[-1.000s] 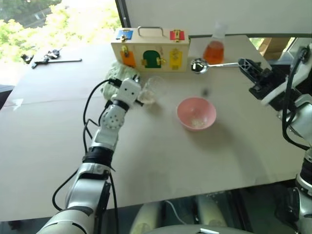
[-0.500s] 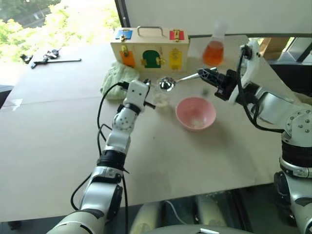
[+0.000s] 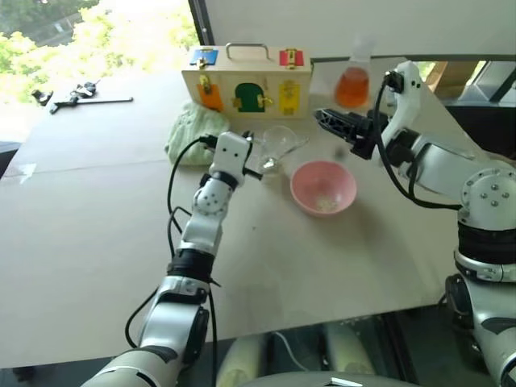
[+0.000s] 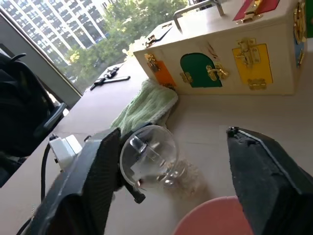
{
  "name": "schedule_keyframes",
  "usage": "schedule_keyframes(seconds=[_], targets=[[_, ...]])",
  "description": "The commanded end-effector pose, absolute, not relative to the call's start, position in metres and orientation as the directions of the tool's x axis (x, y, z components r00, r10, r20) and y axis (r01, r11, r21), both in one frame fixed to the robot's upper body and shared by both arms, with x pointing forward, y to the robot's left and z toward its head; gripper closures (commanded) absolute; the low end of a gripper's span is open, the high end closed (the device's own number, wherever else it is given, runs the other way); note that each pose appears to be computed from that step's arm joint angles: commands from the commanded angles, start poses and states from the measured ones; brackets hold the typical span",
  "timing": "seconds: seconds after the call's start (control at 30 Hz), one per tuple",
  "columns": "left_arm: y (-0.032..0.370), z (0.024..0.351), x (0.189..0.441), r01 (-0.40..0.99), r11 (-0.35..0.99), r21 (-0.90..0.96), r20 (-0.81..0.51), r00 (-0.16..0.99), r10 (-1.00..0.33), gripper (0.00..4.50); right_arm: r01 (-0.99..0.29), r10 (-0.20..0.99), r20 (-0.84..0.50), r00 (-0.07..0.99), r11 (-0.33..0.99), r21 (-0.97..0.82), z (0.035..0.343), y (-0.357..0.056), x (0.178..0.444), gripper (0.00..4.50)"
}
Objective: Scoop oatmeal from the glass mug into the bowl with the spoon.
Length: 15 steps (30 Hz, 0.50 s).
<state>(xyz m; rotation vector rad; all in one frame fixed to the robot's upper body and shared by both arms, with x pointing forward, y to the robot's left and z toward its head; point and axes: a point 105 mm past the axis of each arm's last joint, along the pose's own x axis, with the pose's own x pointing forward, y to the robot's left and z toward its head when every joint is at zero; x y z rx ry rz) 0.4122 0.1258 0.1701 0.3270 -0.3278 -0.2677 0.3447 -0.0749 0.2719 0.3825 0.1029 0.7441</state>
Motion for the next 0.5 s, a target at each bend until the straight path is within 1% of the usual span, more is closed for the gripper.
schedule_keyframes(seconds=[0.03,0.2,0.27,0.33,0.43,0.5], targets=[[0.131,0.192,0.408,0.166,0.93,0.327,0.35,0.893,-0.283,4.5,-0.674,0.678,0.132,0.723,0.651,0.35,0.293,-0.073,0.344,0.08],[0.157,0.184,0.408,0.107,0.957,0.269,0.328,0.924,-0.196,4.5,-0.695,0.669,0.213,0.712,0.63,0.348,0.308,-0.085,0.342,0.08],[0.177,0.181,0.406,0.065,0.97,0.232,0.316,0.938,-0.139,4.5,-0.711,0.678,0.229,0.699,0.62,0.332,0.306,-0.097,0.336,0.08],[0.188,0.178,0.403,0.042,0.977,0.207,0.307,0.946,-0.106,4.5,-0.718,0.685,0.231,0.691,0.613,0.33,0.302,-0.105,0.331,0.08],[0.207,0.165,0.392,0.017,0.989,0.144,0.276,0.959,-0.056,4.5,-0.674,0.653,0.191,0.733,0.66,0.332,0.278,-0.14,0.326,0.08],[0.212,0.155,0.386,0.021,0.996,0.083,0.246,0.968,-0.04,4.5,-0.614,0.598,0.154,0.787,0.731,0.298,0.259,-0.166,0.325,0.08]])
